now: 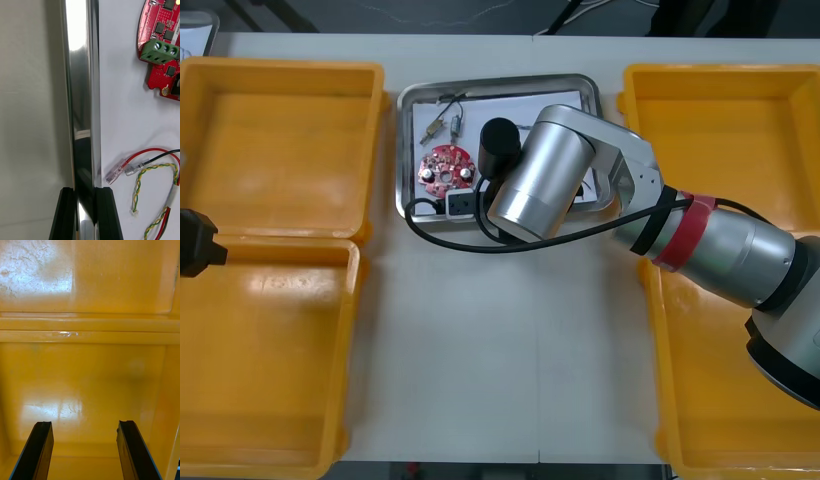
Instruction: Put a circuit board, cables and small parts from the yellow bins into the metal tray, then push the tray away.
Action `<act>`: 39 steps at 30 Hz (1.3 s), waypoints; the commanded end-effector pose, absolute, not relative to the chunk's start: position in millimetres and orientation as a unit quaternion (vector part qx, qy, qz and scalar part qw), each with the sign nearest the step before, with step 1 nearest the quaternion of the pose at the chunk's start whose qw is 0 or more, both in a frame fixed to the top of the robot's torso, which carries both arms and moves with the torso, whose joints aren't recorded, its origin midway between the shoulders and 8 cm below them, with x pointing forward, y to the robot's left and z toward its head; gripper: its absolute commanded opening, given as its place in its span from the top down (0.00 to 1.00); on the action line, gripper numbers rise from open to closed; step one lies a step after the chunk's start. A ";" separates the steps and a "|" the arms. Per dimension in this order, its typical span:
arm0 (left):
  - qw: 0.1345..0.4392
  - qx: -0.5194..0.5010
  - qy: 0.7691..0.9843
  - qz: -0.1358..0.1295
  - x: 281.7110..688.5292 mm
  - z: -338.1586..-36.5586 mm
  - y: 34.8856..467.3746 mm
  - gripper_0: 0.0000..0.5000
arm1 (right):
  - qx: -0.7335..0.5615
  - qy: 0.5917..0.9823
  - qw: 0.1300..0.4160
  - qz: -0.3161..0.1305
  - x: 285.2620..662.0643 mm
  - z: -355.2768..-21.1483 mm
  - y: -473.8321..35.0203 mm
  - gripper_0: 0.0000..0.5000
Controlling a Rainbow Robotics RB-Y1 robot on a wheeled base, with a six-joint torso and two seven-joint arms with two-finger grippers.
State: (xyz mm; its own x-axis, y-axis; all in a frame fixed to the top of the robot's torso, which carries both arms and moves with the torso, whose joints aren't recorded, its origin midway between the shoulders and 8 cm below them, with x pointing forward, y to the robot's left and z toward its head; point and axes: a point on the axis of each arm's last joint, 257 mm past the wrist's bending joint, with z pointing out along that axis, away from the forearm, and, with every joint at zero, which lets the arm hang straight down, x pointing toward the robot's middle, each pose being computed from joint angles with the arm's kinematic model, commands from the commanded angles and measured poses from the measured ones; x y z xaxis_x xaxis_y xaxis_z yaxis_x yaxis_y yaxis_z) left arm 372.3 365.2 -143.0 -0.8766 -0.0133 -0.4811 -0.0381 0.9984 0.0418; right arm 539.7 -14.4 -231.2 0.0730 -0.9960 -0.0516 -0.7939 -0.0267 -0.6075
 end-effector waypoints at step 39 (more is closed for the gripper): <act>0.253 0.021 0.967 0.031 366.9 -140.1 365.0 0.00 | -0.656 0.610 0.356 -0.268 624.6 -160.2 0.4 1.00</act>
